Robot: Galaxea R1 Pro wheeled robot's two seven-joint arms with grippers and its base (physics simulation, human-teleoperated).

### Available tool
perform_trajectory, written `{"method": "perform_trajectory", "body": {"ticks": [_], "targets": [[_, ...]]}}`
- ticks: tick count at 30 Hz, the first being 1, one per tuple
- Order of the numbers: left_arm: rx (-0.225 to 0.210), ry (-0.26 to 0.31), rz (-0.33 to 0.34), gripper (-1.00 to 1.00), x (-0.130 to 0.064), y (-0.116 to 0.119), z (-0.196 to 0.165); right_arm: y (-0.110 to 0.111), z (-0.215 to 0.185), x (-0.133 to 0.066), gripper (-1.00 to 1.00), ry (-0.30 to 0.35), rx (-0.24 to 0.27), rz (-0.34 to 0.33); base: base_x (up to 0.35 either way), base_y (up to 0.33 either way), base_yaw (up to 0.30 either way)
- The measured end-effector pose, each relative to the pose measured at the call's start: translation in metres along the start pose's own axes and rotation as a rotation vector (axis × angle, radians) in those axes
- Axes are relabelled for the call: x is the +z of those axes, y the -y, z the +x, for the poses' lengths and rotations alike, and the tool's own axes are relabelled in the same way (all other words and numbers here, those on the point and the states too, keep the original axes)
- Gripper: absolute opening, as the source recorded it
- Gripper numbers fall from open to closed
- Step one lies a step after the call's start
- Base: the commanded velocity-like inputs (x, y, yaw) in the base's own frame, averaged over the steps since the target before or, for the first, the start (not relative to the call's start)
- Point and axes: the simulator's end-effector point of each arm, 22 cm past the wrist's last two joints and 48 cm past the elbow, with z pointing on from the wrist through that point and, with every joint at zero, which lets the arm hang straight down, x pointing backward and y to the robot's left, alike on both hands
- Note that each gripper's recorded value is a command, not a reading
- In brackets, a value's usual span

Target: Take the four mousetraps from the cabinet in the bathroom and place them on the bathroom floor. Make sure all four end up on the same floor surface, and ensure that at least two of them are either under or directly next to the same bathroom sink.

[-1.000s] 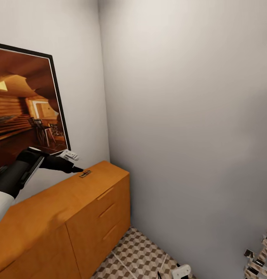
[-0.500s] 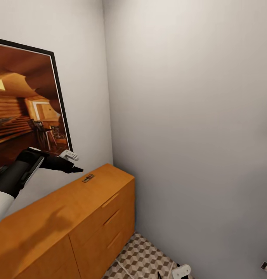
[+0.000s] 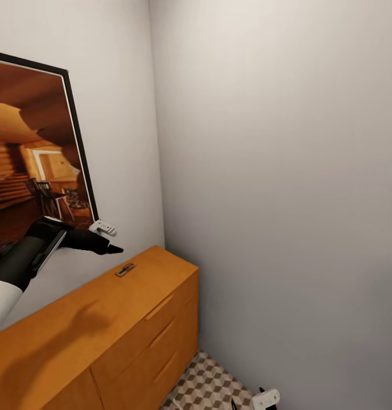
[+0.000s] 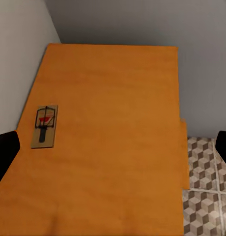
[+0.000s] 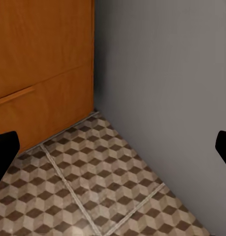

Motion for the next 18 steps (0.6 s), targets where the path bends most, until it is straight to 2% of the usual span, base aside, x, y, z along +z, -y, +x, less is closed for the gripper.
{"method": "perform_trajectory", "body": {"ticks": [11, 16, 18], "targets": [[-0.002, -0.003, 0.000, 1.00, 0.001, 0.000, 0.001, 0.000, 0.000, 0.000, 1.00, 0.000, 0.000, 0.000, 0.163, 0.000, 0.000], [-0.021, -0.022, 0.003, 1.00, 0.006, -0.002, 0.010, 0.000, 0.000, 0.000, 1.00, 0.000, 0.000, 0.000, 0.106, 0.000, 0.000], [-0.022, -0.040, 0.009, 1.00, 0.013, 0.000, 0.017, 0.000, 0.000, 0.000, 1.00, 0.000, 0.000, 0.000, 0.056, 0.000, 0.000]]}}
